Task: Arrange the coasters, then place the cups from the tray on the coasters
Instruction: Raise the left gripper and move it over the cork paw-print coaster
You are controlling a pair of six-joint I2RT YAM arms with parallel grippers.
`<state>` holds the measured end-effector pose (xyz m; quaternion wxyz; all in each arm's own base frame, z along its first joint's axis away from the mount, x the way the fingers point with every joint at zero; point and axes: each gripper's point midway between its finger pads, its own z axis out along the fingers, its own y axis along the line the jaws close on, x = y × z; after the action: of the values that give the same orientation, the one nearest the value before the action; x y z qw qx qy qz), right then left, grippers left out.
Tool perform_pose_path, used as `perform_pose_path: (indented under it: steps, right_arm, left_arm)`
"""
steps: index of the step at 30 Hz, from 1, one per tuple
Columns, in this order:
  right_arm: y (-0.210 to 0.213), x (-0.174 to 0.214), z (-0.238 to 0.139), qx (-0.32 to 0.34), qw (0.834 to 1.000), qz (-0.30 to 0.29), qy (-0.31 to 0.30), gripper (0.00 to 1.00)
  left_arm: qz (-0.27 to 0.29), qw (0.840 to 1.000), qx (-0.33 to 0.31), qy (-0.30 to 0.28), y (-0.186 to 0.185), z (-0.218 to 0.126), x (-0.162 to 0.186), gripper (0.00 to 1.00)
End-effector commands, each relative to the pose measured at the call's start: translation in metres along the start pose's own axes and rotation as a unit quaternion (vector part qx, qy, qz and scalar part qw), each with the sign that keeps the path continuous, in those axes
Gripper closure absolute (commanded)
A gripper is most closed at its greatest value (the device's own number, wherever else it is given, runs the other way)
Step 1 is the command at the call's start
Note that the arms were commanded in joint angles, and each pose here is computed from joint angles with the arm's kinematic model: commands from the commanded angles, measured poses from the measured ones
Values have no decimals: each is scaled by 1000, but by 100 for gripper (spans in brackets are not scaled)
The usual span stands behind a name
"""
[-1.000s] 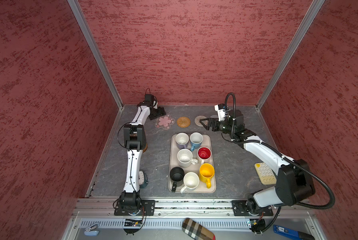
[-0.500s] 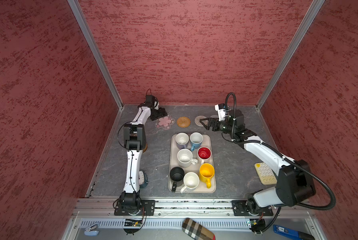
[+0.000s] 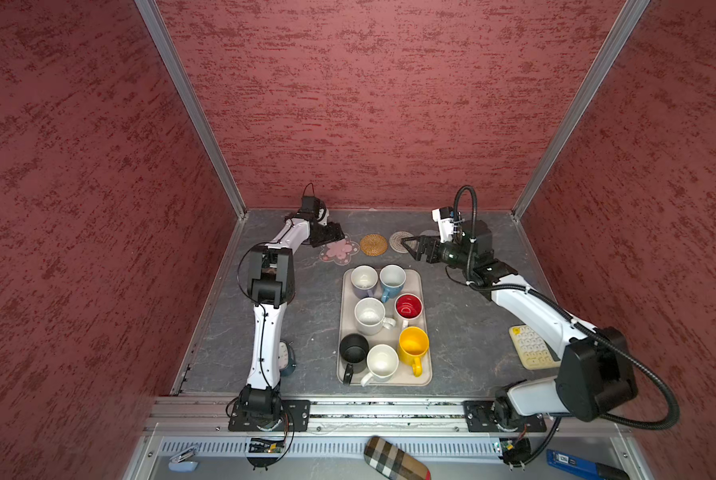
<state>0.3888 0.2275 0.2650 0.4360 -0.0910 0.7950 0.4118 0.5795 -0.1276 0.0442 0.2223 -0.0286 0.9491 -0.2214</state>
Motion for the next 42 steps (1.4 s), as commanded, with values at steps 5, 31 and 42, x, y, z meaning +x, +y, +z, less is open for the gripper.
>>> perform_pose_path:
  steps: [5,31,42]
  right_arm:
    - [13,-7,-6,-17,1000,-12,-13,1]
    - [-2,-7,59,-9,1000,-14,12,1]
    - [3,6,78,-38,999,-6,12,4]
  left_arm:
    - [-34,999,-2,14,4,-12,-1,15]
    - [-205,962,-133,-119,118,-211,29,0]
    - [-254,953,-141,-81,177,-205,80,22]
